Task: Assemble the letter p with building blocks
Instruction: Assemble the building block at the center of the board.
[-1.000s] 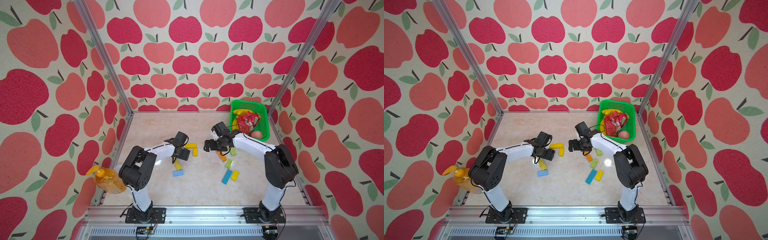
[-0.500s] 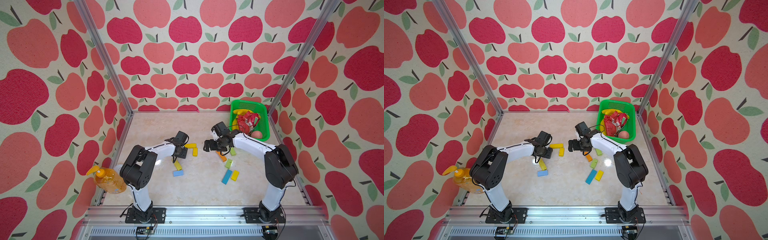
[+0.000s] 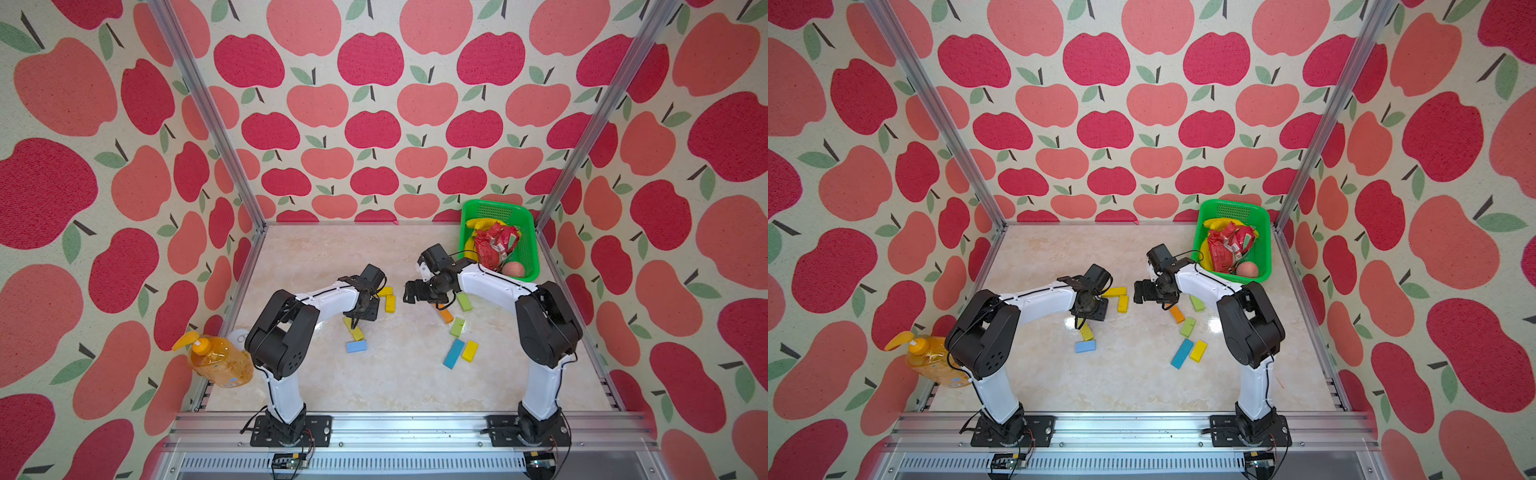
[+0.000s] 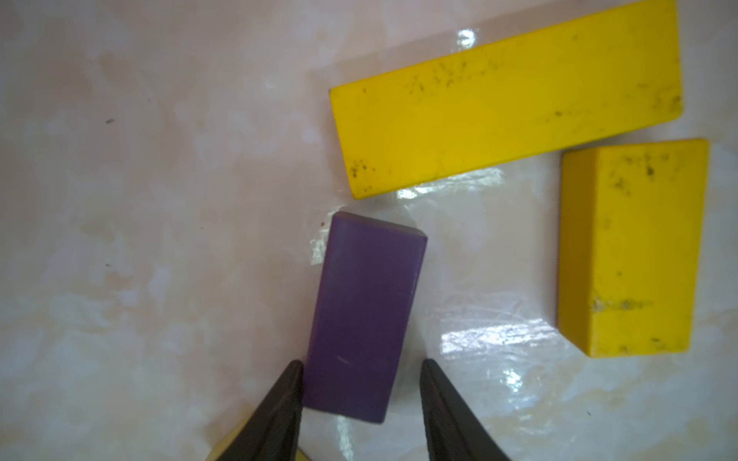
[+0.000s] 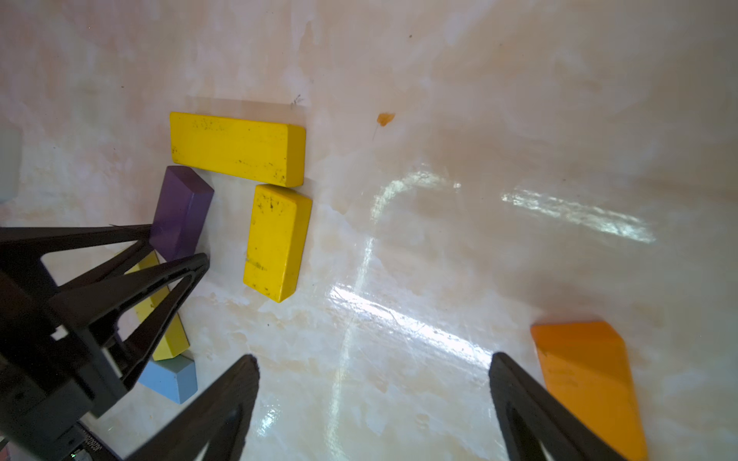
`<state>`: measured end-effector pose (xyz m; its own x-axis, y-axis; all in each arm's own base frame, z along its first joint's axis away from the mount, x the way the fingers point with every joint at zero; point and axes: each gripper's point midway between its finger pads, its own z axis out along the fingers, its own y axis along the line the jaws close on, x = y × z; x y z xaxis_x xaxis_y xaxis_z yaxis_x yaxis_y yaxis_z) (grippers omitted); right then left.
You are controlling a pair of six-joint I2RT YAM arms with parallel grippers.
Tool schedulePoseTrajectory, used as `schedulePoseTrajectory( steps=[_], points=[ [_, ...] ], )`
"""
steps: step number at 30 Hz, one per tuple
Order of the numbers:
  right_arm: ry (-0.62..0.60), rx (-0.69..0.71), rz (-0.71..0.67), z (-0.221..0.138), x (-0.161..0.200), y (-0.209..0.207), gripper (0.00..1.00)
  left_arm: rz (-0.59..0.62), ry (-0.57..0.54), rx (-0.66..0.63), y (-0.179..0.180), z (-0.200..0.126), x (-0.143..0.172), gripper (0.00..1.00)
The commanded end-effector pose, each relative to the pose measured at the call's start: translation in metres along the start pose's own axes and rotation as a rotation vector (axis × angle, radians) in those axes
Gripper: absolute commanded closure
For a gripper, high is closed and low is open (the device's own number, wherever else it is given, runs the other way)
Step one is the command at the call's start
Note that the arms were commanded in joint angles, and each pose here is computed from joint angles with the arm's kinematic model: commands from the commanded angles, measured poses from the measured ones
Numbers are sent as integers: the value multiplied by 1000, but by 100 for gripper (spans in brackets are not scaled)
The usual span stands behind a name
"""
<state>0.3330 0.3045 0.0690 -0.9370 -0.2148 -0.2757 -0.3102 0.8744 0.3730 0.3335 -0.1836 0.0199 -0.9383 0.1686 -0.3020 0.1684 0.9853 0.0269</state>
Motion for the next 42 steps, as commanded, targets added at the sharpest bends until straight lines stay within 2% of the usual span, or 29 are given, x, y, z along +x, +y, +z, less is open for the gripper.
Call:
schedulePoseTrajectory(
  steps=[1, 19, 23, 42],
  points=[
    [0, -24, -14, 2, -7, 4, 7, -17, 133, -72, 9, 13, 32, 51],
    [19, -16, -11, 11, -7, 1, 9, -59, 127, -91, 9, 19, 17, 57],
    [26, -16, -12, 12, -6, 1, 8, -62, 124, -80, 9, 20, 15, 61],
    [43, -29, -5, 22, -5, 5, 11, -53, 122, -29, -5, 21, 20, 67]
  ],
)
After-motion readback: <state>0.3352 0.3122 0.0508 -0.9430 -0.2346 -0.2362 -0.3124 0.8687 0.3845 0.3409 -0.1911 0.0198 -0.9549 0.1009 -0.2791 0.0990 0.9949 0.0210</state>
